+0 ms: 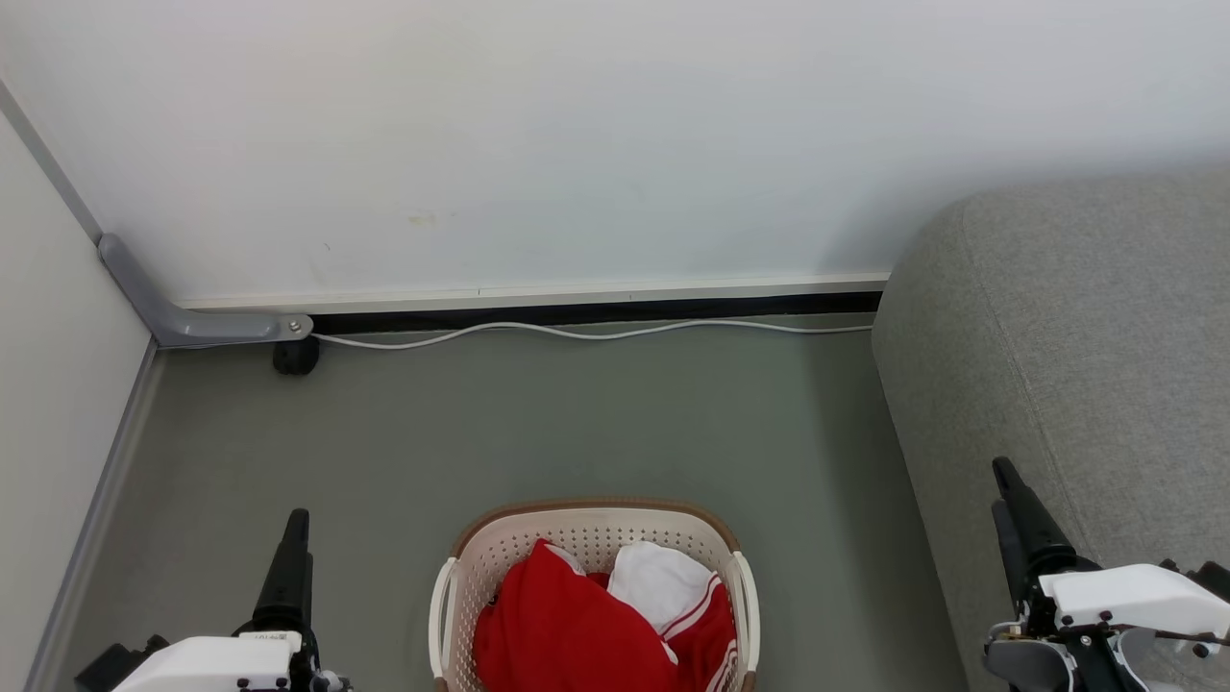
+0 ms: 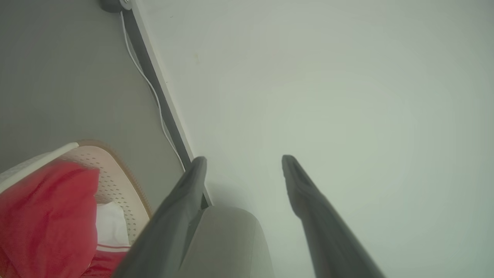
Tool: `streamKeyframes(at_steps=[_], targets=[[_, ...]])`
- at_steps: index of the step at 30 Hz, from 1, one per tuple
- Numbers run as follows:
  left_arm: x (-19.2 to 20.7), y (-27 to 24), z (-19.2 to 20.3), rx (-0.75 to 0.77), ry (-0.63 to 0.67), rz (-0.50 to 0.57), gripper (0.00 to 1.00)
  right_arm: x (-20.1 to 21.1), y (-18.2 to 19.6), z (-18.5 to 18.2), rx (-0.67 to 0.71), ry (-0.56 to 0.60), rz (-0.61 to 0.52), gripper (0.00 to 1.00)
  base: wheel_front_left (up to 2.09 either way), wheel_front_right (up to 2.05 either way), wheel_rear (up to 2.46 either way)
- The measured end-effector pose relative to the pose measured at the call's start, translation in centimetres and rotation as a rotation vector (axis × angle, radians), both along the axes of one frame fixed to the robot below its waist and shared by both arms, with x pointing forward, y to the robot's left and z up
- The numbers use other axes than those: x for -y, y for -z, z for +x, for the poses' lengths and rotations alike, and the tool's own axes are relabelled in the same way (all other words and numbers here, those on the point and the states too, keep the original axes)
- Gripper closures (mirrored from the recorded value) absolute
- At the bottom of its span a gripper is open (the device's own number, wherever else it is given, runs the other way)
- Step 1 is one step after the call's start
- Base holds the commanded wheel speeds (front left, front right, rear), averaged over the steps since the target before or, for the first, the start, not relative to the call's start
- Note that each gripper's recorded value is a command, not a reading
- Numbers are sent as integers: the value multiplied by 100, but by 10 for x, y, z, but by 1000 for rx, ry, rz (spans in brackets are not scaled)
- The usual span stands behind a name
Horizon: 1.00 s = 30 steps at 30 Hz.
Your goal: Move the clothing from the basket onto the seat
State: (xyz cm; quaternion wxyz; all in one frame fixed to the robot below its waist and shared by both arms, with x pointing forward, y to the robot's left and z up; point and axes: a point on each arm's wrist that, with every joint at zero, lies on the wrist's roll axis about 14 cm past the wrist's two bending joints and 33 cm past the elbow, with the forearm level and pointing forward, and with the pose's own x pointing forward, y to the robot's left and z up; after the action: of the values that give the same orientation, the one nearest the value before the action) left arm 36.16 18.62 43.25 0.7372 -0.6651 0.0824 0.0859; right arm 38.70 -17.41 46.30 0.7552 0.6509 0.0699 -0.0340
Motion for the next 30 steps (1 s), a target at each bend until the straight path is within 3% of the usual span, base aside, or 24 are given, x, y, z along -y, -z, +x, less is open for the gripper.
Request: streamKeyframes(at_steps=[30], targets=[[-2,-16,17,53,109,474,0,2,-11,21,49,-66,-452,0,0,0,0]])
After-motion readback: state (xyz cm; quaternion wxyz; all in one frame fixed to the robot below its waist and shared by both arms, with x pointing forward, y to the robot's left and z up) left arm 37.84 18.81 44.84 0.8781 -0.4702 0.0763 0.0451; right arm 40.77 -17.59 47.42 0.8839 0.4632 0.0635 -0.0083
